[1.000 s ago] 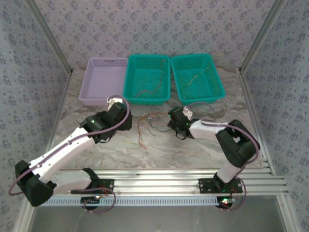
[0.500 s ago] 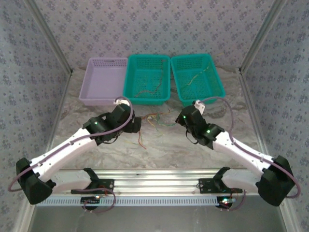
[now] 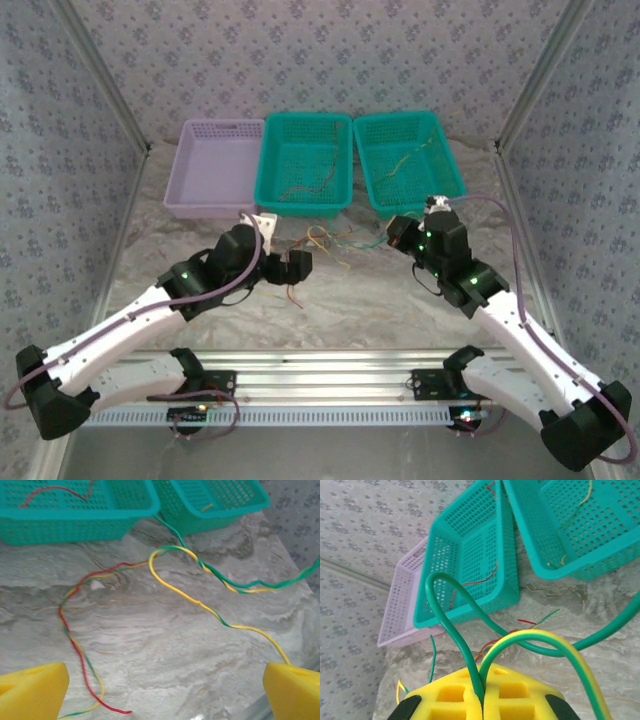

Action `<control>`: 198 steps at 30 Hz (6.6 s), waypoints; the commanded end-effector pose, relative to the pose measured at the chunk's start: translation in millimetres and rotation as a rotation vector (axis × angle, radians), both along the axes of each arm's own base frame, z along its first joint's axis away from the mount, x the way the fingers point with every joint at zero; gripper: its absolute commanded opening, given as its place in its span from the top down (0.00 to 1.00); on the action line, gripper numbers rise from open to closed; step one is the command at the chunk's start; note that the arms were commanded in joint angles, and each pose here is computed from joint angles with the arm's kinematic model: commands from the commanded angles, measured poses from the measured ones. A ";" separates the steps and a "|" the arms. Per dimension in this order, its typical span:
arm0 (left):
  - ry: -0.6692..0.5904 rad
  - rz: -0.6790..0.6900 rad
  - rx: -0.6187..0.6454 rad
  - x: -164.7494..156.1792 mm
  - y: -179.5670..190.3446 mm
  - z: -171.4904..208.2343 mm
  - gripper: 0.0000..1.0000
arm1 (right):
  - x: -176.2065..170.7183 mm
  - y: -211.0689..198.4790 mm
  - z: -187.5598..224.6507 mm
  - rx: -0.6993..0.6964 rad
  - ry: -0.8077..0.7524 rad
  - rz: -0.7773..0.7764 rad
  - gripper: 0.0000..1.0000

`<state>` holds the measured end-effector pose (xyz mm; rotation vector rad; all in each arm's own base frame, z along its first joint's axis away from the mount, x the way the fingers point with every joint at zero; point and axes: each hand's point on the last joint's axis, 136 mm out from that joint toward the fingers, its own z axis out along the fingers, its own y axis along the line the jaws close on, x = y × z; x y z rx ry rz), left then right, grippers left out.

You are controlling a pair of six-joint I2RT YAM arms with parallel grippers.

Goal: Untangle the cables

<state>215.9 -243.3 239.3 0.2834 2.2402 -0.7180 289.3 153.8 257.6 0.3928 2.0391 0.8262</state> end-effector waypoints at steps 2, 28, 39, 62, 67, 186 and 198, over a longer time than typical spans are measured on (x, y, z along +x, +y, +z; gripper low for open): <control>0.015 -0.027 -0.081 -2.2 -17.0 1.6 0.00 | -9.0 16.5 23.5 0.063 -0.064 0.115 1.00; 0.037 -0.031 -0.396 -12.5 -29.7 23.2 0.16 | -18.1 17.4 11.8 0.134 -0.040 0.133 1.00; 0.044 0.020 -0.493 -10.9 -23.2 24.6 0.32 | -17.0 40.5 21.4 0.225 -0.069 0.208 1.00; 0.048 0.061 -0.531 -7.2 -15.2 22.8 0.85 | -28.2 59.7 18.5 0.263 -0.053 0.265 1.00; 0.052 0.063 -0.531 -8.0 -14.0 21.1 1.00 | -28.0 59.2 16.4 0.253 -0.047 0.261 1.00; -0.114 -0.017 -0.910 -46.7 25.2 165.6 1.00 | -25.5 53.2 -10.1 0.740 -0.063 0.174 0.46; -0.109 -0.010 -0.912 -46.3 26.0 160.2 1.00 | -26.3 54.5 9.2 0.721 -0.131 0.203 0.44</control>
